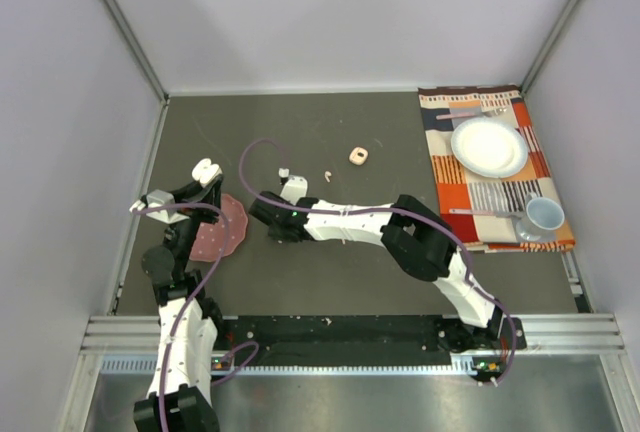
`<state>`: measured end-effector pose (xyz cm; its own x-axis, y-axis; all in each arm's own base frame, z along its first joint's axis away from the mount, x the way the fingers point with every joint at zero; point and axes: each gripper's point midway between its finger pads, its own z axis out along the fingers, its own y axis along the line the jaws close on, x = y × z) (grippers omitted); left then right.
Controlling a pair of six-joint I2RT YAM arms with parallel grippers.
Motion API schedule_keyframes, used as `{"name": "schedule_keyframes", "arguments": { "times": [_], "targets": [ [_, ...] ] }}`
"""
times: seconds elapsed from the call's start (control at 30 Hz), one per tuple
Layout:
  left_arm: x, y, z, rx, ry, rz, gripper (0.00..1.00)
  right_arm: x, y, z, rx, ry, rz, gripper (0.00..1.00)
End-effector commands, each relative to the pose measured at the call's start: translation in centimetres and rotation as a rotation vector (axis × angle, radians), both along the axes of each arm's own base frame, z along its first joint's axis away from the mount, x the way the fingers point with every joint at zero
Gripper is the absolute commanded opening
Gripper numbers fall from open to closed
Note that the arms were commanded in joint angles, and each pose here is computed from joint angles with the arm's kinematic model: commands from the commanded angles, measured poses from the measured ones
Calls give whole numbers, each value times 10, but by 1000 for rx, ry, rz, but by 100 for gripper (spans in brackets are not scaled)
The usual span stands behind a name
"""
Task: Insert the wireless bluetooth earbuds into the charging case
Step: Pick up the left earbud from the center of the board.
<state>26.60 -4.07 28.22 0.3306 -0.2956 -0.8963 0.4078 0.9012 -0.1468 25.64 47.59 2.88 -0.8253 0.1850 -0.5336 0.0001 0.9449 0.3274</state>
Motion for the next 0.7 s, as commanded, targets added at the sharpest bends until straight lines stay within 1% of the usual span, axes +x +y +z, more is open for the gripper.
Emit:
{"name": "schedule_keyframes", "arguments": {
  "times": [0.0,0.07,0.27,0.47,0.57,0.6,0.67],
  "targets": [
    [-3,-2,7,5,-35,-1,0,0,-10,-15,-103,-45,57,30],
    [-3,-1,8,6,-35,1,0,0,-12,-12,-125,-75,70,31],
    [-3,-1,8,8,-34,0,0,0,-17,-19,-164,-83,94,31],
    [-3,-2,8,10,-33,-3,0,-2,-11,-20,-153,-71,110,29],
    [-2,-1,7,9,-29,0,0,-4,-7,-15,-126,-56,114,33],
    [-2,-2,6,7,-28,-2,0,-5,-5,-14,-115,-51,110,36],
    [-2,-1,7,6,-29,4,0,-7,-3,-13,-99,-40,105,37]
  ]
}}
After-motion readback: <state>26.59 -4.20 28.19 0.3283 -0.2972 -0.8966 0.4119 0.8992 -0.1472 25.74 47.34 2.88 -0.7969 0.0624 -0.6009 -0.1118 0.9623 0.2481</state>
